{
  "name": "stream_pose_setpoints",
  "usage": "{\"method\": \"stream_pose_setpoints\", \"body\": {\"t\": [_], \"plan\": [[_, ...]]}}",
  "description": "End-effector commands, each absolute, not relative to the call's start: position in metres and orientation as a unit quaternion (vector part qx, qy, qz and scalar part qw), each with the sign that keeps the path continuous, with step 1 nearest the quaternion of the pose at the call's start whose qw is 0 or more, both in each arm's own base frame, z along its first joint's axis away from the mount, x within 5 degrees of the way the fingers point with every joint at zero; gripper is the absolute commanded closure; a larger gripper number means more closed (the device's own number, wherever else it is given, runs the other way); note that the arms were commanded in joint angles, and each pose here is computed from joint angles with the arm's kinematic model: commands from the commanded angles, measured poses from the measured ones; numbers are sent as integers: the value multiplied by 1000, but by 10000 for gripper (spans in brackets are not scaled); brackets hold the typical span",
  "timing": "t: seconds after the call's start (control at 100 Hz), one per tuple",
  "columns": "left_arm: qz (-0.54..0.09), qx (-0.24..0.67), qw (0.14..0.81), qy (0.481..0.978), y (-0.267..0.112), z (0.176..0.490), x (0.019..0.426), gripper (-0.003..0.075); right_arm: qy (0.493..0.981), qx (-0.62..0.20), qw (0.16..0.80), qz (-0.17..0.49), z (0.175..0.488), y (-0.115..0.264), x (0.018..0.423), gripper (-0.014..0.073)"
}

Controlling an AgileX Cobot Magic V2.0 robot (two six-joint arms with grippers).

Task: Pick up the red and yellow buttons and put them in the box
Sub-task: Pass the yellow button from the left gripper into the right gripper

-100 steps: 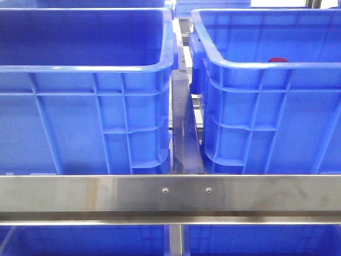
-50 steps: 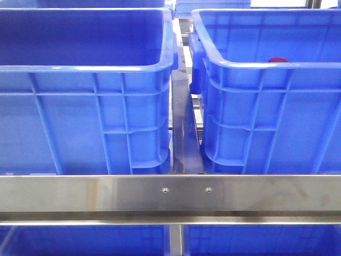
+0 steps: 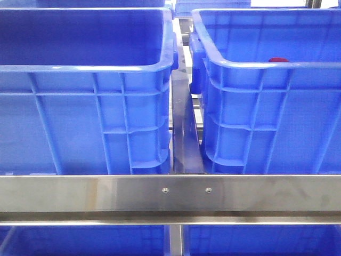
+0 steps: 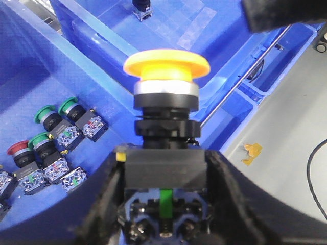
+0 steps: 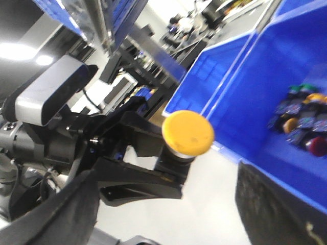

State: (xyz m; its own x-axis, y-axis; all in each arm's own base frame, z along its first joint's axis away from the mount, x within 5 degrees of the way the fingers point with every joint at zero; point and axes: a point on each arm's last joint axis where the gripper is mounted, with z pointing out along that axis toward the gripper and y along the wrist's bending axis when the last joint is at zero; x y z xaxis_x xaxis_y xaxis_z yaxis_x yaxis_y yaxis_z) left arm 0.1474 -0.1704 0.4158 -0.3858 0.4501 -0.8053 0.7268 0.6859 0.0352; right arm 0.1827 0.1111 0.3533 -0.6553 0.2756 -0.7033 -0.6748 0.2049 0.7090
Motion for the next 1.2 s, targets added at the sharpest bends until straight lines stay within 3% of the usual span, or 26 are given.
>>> {"method": "stream_pose_setpoints", "body": {"t": [0.0, 0.77, 0.87, 1.08, 1.19], "plan": [[-187, 355, 463, 791, -169, 434, 143, 739, 614, -136, 390, 673, 379, 118, 184, 21], [-188, 354, 465, 789, -169, 434, 143, 739, 629, -158, 318, 691, 382, 183, 222, 40], [-189, 354, 466, 789, -169, 434, 144, 739, 629, -158, 318, 691, 382, 184, 223, 144], [-192, 353, 472, 784, -170, 436, 144, 730, 630, -158, 317, 691, 381, 185, 224, 510], [-191, 353, 470, 786, -169, 435, 144, 615, 631, -156, 318, 690, 381, 184, 224, 615]]}}
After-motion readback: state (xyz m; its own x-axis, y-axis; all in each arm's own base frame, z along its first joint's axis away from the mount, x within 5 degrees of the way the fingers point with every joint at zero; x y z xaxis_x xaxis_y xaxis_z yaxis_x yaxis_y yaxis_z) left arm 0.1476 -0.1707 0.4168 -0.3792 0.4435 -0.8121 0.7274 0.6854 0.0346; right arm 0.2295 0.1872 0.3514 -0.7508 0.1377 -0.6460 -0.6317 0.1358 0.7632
